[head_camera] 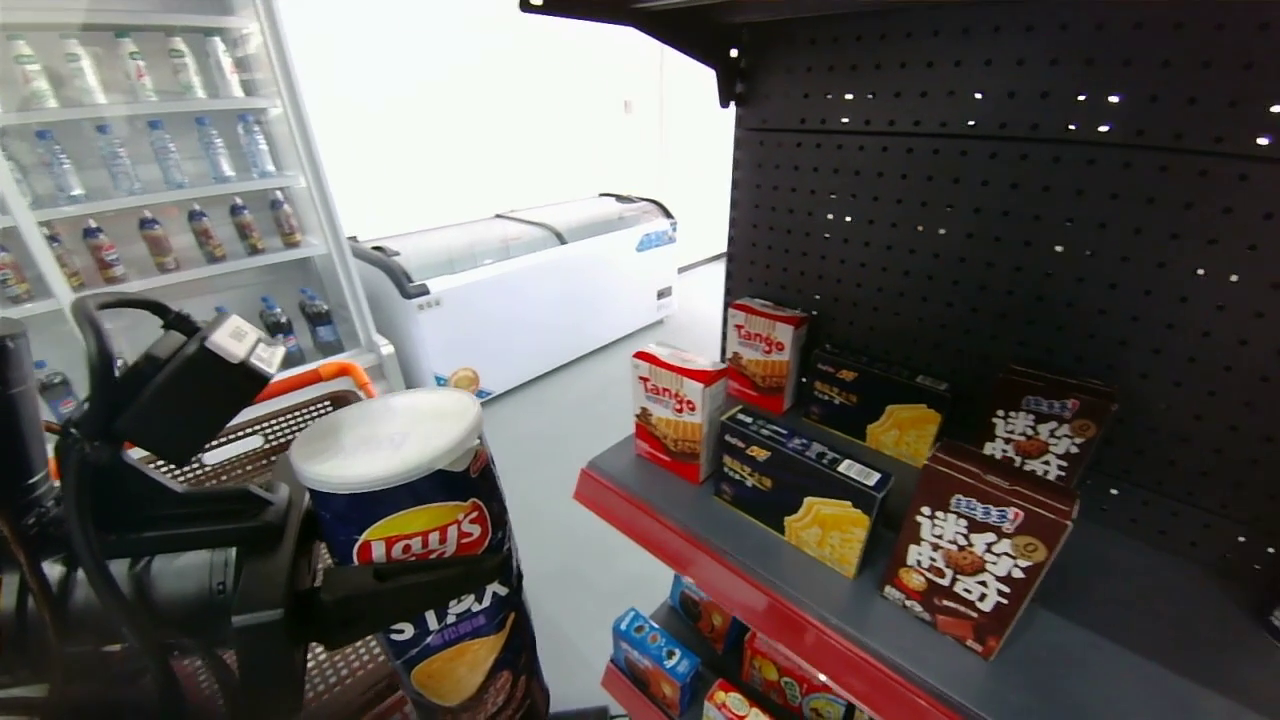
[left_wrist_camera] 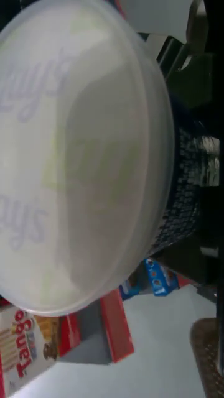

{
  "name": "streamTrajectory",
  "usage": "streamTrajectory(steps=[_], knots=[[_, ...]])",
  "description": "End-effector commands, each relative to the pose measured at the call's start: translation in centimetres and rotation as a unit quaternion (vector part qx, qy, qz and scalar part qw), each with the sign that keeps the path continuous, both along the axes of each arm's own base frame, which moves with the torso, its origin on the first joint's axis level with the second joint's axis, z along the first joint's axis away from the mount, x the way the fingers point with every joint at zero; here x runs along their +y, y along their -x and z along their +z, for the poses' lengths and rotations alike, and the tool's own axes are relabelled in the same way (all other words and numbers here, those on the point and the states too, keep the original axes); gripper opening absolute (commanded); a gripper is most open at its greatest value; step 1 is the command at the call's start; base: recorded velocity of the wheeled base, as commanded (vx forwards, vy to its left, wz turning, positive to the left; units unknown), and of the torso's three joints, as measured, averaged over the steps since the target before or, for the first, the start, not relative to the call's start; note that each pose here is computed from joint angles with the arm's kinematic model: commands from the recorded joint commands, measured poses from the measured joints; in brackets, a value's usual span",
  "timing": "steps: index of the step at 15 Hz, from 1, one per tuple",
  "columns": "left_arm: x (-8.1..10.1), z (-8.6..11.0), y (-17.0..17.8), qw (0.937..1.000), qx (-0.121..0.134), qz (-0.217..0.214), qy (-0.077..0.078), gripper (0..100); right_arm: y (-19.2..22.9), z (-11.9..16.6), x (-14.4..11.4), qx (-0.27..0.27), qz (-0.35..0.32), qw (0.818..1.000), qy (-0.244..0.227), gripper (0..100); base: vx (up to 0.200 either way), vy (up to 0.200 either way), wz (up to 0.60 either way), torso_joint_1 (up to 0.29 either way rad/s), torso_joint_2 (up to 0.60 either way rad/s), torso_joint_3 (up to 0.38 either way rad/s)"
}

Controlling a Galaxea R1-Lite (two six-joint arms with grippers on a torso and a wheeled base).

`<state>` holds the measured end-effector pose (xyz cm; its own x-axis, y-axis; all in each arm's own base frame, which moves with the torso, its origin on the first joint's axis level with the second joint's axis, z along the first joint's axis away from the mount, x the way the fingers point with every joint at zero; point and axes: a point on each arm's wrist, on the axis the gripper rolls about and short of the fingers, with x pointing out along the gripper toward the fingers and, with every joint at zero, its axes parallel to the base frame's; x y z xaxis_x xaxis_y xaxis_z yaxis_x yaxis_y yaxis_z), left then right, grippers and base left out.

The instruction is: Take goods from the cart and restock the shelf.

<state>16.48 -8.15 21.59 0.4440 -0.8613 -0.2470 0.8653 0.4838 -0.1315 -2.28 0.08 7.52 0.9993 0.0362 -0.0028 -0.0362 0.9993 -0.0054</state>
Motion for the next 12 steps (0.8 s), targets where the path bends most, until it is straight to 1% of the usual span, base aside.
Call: streamTrajectory(steps=[1,5,7,12], knots=[[-0.04,-0.06,-0.07,1.0,0.002,0.0,0.0,0,0.0,0.02,0.0,-0.001,0.0,1.0,0.0,100,0.0,0.0,-0.6,0.017,0.01,0.002],[-0.09,0.11,-0.05,1.0,-0.002,-0.002,0.001,0,0.0,0.01,0.0,-0.001,0.0,1.0,0.0,100,0.0,0.0,-0.6,0.0,0.01,0.008],[-0.43,0.23,0.16,0.9998,-0.003,-0.02,0.004,0,0.0,0.01,0.0,-0.001,0.0,1.0,0.0,100,0.0,0.0,-0.6,0.005,0.0,0.005],[-0.57,0.43,0.14,0.9997,-0.006,-0.024,0.006,0,0.0,0.01,0.0,-0.001,0.0,1.0,0.0,100,0.0,0.0,-0.6,0.002,0.0,0.005]])
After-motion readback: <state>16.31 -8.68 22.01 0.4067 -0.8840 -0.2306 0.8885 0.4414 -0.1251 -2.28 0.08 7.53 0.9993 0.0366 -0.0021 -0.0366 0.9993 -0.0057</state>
